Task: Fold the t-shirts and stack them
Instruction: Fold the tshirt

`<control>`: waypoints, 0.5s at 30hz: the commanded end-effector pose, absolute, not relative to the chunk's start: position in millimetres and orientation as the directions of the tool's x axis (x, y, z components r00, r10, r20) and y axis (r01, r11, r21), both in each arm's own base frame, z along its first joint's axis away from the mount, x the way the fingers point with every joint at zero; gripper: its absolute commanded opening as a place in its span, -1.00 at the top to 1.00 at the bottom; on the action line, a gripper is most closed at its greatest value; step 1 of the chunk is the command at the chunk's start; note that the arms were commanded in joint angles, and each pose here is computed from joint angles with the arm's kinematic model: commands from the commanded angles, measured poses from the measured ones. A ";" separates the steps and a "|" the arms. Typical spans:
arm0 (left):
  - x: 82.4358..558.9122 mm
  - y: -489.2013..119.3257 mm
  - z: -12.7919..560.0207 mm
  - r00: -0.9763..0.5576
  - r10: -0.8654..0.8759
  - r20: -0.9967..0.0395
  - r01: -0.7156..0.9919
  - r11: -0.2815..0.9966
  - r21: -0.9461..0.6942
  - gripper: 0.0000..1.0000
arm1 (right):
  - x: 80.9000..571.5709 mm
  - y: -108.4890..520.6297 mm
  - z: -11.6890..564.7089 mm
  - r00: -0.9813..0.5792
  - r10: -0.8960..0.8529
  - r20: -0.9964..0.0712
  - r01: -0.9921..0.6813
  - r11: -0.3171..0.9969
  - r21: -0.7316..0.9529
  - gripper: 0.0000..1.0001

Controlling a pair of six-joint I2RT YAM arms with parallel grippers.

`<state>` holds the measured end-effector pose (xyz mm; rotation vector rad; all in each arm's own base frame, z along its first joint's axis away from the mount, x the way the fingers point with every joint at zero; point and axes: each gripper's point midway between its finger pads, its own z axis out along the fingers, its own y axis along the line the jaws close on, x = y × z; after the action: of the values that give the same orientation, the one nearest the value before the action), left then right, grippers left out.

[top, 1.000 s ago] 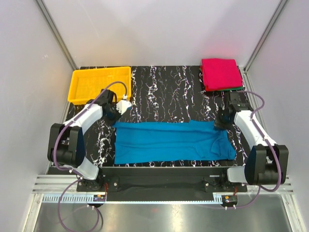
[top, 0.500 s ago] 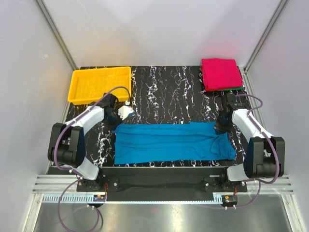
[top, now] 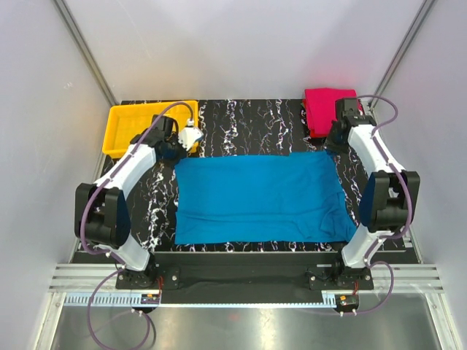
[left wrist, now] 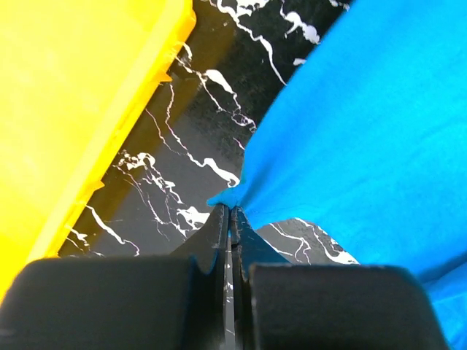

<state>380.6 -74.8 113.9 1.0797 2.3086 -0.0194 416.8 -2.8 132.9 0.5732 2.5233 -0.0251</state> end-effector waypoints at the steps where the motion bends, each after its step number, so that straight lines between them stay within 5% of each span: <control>1: 371.1 -79.7 109.6 -0.496 0.697 -0.517 0.729 0.658 0.188 1.00 | 389.4 -11.8 129.5 -0.780 0.393 -0.487 0.427 0.903 0.045 1.00; 15: 262.7 -93.6 56.7 -0.443 0.813 -0.377 0.885 0.464 -0.040 1.00 | 266.5 -33.3 81.8 -0.747 0.581 -0.324 0.605 0.795 0.029 1.00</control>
<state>273.6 -85.6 47.1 1.3576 2.4882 -0.2952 270.6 -27.1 78.9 0.8350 2.7118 -0.1085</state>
